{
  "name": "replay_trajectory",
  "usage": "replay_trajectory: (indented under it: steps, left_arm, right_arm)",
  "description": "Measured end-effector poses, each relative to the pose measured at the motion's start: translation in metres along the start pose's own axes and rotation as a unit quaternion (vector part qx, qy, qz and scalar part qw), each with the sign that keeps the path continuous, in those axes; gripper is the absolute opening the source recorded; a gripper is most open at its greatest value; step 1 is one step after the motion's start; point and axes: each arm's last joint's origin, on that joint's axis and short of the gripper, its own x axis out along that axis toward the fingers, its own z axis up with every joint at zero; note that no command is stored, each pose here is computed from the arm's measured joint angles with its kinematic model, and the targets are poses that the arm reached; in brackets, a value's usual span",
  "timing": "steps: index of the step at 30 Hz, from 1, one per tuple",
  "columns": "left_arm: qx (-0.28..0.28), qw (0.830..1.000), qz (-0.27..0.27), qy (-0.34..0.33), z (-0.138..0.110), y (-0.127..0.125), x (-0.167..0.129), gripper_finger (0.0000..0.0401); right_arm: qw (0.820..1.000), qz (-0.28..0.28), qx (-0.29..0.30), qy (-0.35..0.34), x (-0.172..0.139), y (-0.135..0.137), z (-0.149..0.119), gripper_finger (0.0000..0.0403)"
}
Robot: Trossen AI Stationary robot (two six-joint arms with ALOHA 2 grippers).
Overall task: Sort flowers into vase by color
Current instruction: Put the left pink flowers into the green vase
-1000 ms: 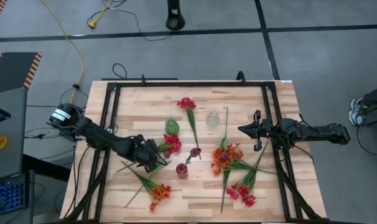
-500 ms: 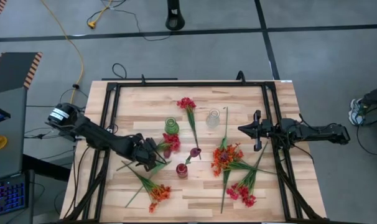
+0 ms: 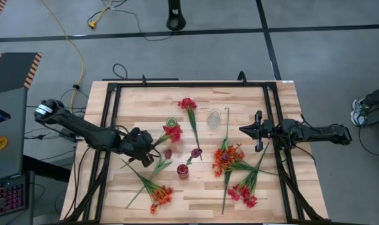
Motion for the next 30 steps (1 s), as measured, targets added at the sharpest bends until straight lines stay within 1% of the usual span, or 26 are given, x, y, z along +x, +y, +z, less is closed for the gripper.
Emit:
replay_trajectory:
  steps: [7,11,14,18,25,27,30]
  left_arm:
    - [-0.012,0.996,-0.01,-0.085,0.011,0.009,-0.026,0.0005]
    - [-0.015,0.99,-0.002,-0.141,0.017,0.013,-0.037,0.0005]
    - [-0.014,0.982,0.008,-0.191,0.024,0.013,-0.043,0.0005]
    - [-0.003,0.966,0.026,-0.257,0.034,0.01,-0.05,0.0005]
    - [0.015,0.929,0.075,-0.362,0.052,0.005,-0.062,0.0005]
    - [0.015,0.919,0.076,-0.387,0.059,0.004,-0.067,0.0005]
    - [0.024,0.907,0.058,-0.417,0.069,0.003,-0.072,0.0005]
  right_arm:
    - [1.0,0.0,0.0,0.0,0.0,0.0,0.0,0.0043]
    - [1.0,0.0,0.0,0.0,0.0,0.0,0.0,0.0043]
    - [1.0,0.0,0.0,0.0,0.0,0.0,0.0,0.0043]
    - [1.0,0.0,0.0,0.0,0.0,0.0,0.0,0.0043]
    - [1.0,0.0,0.0,0.0,0.0,0.0,0.0,0.0043]
    - [1.0,0.0,0.0,0.0,0.0,0.0,0.0,0.0043]
    - [1.0,0.0,0.0,0.0,0.0,0.0,0.0,0.0043]
